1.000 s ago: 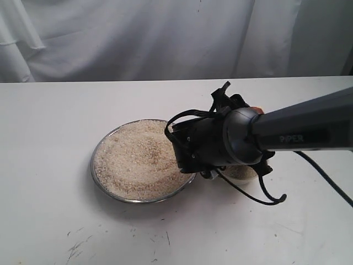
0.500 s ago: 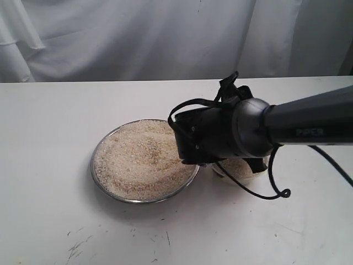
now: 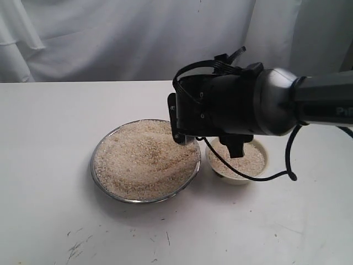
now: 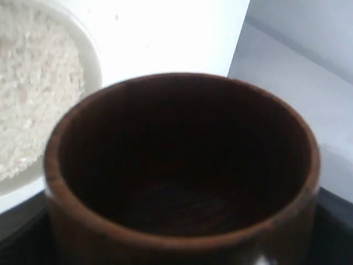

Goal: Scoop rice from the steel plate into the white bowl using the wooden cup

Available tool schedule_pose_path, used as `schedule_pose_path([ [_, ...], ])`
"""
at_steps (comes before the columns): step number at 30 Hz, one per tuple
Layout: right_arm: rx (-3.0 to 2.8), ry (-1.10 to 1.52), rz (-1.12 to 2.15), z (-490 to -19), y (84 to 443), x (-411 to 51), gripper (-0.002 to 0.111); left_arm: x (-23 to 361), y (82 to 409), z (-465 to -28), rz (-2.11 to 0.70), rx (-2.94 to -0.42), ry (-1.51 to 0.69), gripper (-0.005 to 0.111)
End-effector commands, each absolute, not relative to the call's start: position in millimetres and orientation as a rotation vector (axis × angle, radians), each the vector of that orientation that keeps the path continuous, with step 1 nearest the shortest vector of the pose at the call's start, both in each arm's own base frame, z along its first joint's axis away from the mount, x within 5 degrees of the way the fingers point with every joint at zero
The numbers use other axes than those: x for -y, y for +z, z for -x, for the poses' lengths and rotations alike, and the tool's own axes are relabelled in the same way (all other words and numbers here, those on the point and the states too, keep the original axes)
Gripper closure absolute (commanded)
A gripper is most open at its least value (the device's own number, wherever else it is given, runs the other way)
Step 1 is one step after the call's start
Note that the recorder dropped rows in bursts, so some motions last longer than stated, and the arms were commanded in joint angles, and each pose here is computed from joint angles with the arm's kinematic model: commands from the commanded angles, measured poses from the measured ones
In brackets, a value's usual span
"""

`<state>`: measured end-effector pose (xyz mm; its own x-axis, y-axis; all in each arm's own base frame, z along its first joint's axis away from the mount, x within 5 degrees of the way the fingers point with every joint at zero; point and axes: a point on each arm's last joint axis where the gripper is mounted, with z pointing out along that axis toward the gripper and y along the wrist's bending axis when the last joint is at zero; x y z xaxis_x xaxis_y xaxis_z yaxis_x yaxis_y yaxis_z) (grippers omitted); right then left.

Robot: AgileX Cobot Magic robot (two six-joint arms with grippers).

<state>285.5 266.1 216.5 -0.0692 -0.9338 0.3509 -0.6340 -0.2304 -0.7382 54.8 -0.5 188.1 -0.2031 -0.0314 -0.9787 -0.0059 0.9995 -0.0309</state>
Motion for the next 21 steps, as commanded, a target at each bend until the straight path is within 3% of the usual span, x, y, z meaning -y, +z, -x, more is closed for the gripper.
schedule_pose_path([
  [1,-1.636,-1.133,1.867,-289,222,-281,0.108,1,187,-55,0.030,-1.768,-0.027,0.107],
  [14,-1.464,-1.169,1.999,-302,179,-342,0.108,1,187,-55,0.030,-1.768,-0.027,0.107],
  [21,-1.337,-1.322,2.042,-308,161,-352,0.108,1,187,-55,0.030,-1.768,-0.027,0.107],
])
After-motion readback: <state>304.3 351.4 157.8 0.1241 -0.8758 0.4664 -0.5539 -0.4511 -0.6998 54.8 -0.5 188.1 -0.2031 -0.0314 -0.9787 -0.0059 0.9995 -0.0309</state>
